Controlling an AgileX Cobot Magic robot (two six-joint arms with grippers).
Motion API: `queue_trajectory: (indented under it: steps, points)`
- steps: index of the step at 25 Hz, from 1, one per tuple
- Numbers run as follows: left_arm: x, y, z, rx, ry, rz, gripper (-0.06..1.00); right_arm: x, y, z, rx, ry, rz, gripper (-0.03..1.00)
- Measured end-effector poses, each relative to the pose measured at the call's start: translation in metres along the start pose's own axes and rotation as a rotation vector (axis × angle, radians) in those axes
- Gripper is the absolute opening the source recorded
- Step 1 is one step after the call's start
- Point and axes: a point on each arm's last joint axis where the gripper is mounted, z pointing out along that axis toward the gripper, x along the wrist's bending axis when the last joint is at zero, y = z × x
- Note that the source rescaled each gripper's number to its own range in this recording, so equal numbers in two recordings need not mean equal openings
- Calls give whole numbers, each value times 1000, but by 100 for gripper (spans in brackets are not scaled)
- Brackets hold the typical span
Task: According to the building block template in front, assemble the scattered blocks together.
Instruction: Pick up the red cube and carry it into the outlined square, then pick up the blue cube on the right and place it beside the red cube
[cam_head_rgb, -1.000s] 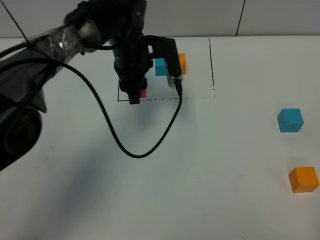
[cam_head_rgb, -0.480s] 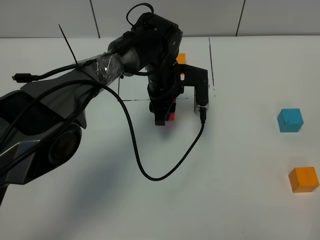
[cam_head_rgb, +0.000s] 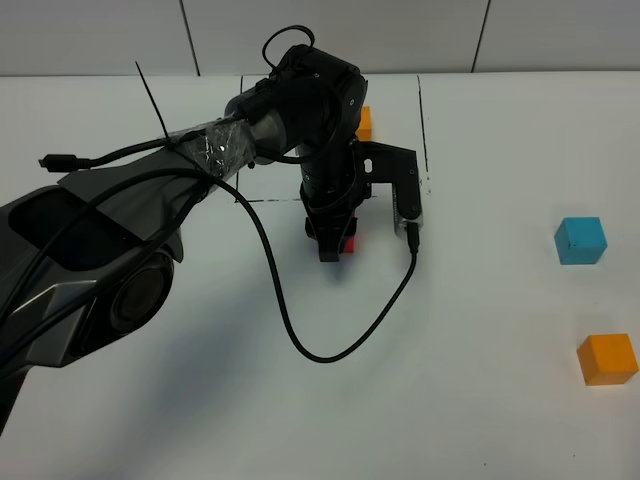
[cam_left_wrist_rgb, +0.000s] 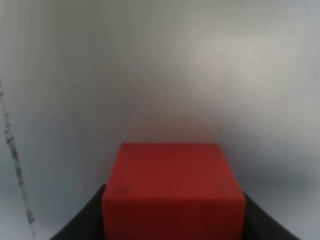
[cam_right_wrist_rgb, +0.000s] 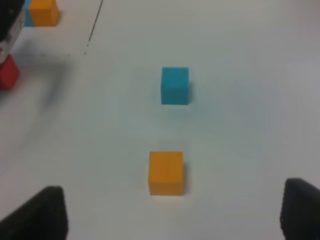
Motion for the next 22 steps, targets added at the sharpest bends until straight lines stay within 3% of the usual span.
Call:
queue_trajectory:
  steps: [18, 20, 22]
  points:
    - [0, 0, 0, -4, 4, -15, 2, 0, 0, 0, 0, 0, 0, 73]
    - [1, 1, 0, -6, 8, -17, 14, 0, 0, 0, 0, 0, 0, 73]
    - [1, 1, 0, -7, 8, -17, 40, 0, 0, 0, 0, 0, 0, 73]
